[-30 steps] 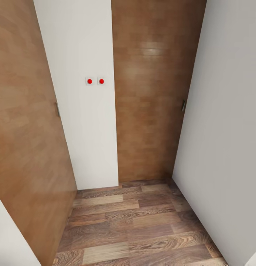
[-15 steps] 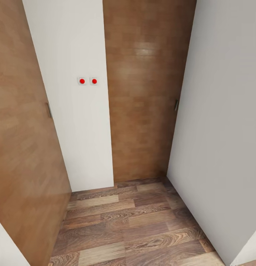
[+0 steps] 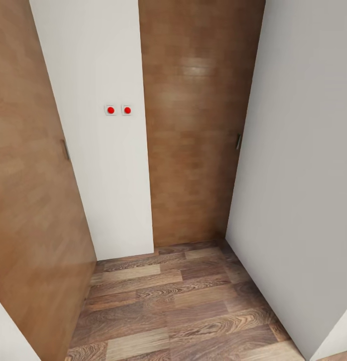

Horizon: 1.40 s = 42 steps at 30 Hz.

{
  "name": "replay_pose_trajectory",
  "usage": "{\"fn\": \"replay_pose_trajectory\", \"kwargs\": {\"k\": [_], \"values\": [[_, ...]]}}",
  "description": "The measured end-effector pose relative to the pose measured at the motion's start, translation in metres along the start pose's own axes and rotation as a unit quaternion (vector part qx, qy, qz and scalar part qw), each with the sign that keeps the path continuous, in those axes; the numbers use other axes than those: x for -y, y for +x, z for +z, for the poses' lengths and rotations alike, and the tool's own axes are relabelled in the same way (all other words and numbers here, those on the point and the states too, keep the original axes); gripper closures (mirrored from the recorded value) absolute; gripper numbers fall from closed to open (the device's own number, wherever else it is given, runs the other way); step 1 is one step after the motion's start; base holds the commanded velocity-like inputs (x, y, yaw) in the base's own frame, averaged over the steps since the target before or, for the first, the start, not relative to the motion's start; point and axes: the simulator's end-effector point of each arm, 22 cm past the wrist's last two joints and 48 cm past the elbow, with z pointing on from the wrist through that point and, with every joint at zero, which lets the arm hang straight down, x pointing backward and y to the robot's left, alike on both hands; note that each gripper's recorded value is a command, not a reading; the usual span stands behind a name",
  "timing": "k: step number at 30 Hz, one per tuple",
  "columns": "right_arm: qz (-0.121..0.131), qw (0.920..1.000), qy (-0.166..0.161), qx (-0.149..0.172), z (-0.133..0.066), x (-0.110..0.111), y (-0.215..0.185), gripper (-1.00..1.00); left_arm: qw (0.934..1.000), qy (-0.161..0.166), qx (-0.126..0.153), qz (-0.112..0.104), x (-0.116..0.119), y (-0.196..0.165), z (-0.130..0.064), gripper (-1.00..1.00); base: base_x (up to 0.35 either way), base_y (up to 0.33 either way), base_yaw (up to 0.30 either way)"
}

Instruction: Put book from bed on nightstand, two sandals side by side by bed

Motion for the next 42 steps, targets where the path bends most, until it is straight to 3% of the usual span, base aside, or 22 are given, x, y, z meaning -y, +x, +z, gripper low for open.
{"fn": "replay_pose_trajectory", "kwargs": {"k": [19,42], "values": [[0.0,1.0,0.0,-0.001,0.0,0.0,0.0005,-1.0,1.0,0.0,0.0,0.0,0.0002,-0.0001,0.0,-1.0,0.0,0.0,-0.205],[-0.001,1.0,0.0,-0.001,0.0,-0.0001,0.0008,-1.0,1.0,0.0,0.0,0.0,-0.0001,0.0,0.0,-1.0,0.0,0.0,-0.109]]}}
